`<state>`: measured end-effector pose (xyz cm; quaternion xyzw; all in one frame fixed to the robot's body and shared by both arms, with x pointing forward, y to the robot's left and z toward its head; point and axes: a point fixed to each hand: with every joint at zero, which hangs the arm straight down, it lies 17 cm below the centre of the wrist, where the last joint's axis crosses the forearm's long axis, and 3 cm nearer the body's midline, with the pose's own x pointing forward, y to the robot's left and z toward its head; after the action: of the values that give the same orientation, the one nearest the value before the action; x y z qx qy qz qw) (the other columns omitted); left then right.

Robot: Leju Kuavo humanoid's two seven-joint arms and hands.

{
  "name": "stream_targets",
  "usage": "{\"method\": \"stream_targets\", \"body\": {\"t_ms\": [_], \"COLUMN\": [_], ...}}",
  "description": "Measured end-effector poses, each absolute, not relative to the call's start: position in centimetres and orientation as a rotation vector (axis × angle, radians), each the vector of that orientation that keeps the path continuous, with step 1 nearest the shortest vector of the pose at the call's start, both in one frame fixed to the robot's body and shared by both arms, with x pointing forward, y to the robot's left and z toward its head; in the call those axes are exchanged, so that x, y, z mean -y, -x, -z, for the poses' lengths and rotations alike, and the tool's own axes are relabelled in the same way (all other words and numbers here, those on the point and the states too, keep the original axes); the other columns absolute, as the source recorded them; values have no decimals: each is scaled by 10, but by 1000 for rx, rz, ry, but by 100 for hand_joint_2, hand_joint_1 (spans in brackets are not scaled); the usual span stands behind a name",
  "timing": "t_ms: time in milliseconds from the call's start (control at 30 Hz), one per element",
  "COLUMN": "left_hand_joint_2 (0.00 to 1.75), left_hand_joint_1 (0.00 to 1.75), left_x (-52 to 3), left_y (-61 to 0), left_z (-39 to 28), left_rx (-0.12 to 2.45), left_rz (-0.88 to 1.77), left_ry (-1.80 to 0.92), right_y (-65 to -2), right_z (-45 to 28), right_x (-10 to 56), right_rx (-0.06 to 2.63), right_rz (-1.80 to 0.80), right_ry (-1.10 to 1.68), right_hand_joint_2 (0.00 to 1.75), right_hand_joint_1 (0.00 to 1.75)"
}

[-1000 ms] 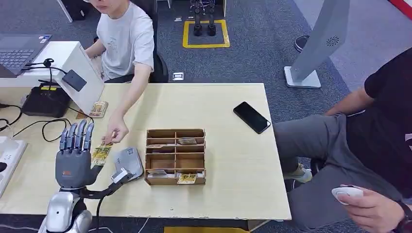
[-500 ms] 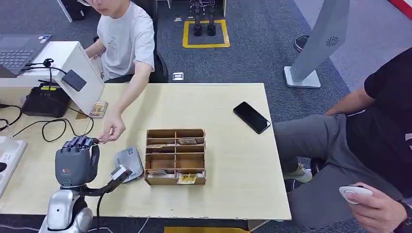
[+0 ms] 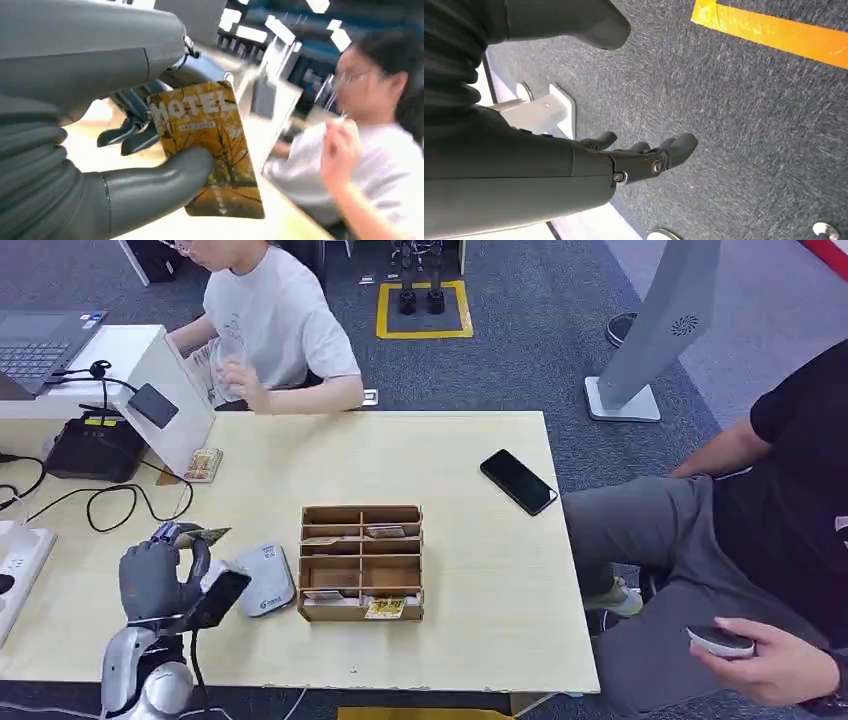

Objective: Pass the card to the sensor for recognition and then transmit it.

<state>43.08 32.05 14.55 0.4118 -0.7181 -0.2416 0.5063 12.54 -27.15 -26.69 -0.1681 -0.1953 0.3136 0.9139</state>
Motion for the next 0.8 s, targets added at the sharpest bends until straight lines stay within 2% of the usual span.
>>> {"method": "stream_targets", "body": {"t_ms": [200, 500, 800], "left_hand_joint_2": [175, 175, 175], "left_hand_joint_1": [175, 175, 175], "left_x": [-316, -315, -306], "left_y": [-437, -440, -440], "left_z": [-124, -111, -73], "left_rx": [1649, 1584, 1479], "left_rz": [450, 401, 330], "left_ry": [-811, -783, -575], "right_y": [-122, -121, -118], "right_z": [267, 267, 267], "right_x": [275, 279, 280], "right_rx": [400, 393, 387], "right_rz": [-627, -625, -616], "right_ry": [358, 375, 378], "right_hand_joint_2": [175, 175, 175], "right_hand_joint_1": [0, 0, 0]}}
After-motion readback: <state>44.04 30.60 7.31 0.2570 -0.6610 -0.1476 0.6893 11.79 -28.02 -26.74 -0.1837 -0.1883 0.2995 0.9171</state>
